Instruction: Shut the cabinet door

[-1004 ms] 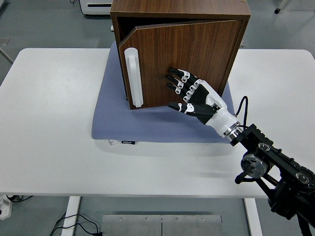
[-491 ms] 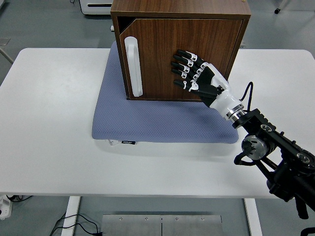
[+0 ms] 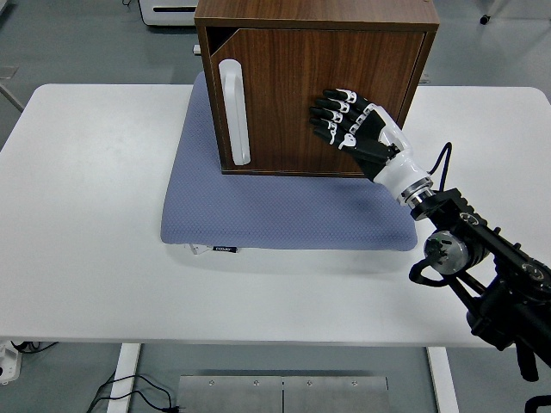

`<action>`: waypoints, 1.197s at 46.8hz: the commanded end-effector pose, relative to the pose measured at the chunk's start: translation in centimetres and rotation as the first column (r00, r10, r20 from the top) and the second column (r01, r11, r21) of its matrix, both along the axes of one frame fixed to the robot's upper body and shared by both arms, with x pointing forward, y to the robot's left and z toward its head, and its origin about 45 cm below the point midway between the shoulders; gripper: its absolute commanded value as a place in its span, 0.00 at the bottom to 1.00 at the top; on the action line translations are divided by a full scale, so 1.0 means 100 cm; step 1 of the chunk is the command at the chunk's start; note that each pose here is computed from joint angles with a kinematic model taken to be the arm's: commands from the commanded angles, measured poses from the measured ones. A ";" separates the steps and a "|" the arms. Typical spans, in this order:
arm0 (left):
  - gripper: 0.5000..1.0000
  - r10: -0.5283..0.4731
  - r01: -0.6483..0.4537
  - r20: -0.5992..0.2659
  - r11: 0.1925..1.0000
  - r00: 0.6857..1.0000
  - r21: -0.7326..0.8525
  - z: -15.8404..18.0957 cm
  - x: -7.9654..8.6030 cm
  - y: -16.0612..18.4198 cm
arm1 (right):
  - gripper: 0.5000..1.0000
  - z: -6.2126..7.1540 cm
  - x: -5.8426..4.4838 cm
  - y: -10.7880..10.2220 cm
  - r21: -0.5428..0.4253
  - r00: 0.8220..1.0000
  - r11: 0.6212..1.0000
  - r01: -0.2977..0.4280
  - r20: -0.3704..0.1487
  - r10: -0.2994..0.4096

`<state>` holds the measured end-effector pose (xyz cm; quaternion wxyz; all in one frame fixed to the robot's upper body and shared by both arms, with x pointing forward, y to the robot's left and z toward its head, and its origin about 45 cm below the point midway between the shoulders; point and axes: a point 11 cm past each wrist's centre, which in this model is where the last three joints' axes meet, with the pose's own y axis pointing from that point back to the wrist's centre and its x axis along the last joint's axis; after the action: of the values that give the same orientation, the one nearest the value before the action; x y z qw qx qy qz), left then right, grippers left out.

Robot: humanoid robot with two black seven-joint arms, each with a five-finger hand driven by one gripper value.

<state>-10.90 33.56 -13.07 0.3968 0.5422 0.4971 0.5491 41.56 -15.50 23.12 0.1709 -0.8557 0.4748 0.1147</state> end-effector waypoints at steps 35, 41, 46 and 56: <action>1.00 0.000 0.000 0.001 1.000 1.000 0.000 0.000 0.001 0.000 | 1.00 0.001 -0.061 -0.022 -0.098 0.956 0.958 -0.269 0.095 0.278; 1.00 0.000 0.000 -0.001 1.000 1.000 0.000 0.000 0.000 0.000 | 1.00 -0.002 -0.070 -0.033 -0.118 0.954 0.954 -0.276 0.086 0.287; 1.00 0.000 0.000 -0.001 1.000 1.000 0.000 0.000 0.000 0.000 | 1.00 -0.006 -0.075 -0.045 -0.115 0.961 0.961 -0.253 0.084 0.263; 1.00 0.000 0.000 0.001 1.000 1.000 0.000 0.000 0.001 0.000 | 1.00 -0.011 -0.078 -0.087 -0.117 0.984 0.982 -0.149 0.075 0.159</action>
<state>-10.89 33.56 -13.07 0.3969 0.5421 0.4972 0.5490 33.82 -23.14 22.06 0.1326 -0.9082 0.3914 0.0662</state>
